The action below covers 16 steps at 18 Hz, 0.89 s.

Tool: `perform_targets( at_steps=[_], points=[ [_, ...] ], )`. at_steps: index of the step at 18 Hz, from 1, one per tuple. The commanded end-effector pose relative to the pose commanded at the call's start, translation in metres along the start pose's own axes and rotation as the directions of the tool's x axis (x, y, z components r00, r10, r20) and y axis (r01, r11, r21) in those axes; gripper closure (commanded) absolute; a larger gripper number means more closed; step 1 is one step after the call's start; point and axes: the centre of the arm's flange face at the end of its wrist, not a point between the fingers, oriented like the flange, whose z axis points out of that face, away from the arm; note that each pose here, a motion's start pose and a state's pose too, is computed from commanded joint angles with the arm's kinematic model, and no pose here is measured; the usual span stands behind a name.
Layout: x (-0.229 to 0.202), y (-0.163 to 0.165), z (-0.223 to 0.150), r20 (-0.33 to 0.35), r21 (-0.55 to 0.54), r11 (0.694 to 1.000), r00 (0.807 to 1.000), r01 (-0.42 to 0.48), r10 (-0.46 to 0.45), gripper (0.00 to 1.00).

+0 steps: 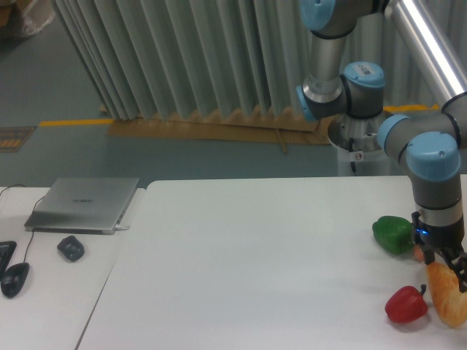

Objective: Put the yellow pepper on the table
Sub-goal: 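Raise the gripper and move it away from the peppers out of view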

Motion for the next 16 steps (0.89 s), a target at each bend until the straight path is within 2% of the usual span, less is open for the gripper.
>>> perform_targets(
  at_steps=[6,10,13,16],
  points=[
    [-0.006,0.005,-0.003,0.003,0.021,1.000,1.000,0.022,-0.022,0.00],
    [-0.026,0.055,-0.019,0.026,0.025,0.997,0.997,0.073,-0.074,0.00],
    [-0.037,0.097,-0.024,0.026,0.022,0.997,0.997,-0.068,0.067,0.00],
    [-0.044,0.127,-0.018,0.019,0.056,0.990,0.991,-0.133,0.132,0.00]
  ],
)
